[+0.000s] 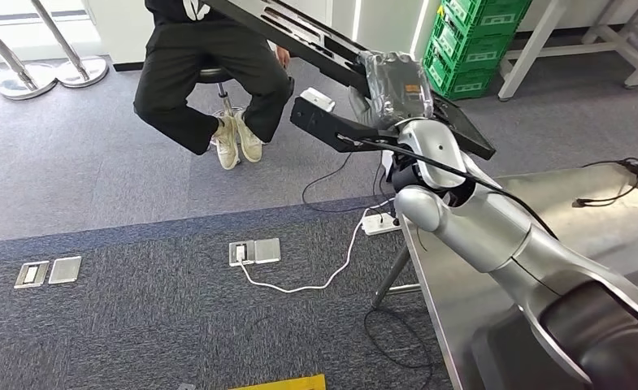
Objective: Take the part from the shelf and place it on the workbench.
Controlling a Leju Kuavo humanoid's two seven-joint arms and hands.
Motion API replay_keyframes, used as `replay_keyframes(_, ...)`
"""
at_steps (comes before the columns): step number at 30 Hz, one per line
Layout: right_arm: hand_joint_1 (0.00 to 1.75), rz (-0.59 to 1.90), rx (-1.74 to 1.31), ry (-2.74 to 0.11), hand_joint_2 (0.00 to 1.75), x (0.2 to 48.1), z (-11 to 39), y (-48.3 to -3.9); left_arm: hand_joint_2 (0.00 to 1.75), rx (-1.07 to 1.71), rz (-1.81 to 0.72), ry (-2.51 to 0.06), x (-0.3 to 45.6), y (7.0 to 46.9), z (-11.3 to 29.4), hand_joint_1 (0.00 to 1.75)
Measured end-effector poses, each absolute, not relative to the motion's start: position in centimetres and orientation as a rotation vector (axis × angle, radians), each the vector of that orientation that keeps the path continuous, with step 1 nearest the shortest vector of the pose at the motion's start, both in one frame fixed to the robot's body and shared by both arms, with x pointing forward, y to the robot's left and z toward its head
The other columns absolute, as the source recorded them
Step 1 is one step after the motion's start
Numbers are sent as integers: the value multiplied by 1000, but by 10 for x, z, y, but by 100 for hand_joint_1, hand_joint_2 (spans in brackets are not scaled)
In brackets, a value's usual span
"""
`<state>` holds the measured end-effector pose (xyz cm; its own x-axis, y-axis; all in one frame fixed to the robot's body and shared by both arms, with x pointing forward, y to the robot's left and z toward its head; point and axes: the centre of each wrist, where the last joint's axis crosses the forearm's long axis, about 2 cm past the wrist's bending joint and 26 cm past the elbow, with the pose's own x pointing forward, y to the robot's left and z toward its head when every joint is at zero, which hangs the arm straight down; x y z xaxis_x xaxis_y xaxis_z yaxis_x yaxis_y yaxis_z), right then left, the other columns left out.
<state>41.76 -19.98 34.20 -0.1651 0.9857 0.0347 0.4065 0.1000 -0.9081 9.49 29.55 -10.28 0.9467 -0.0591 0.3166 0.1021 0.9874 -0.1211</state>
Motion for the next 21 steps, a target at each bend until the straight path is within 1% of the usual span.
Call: replay_keyframes(21,175,1008,-1428,-1637,175,424,345,-210,175,-134,-90,-308,93,296,-103,0)
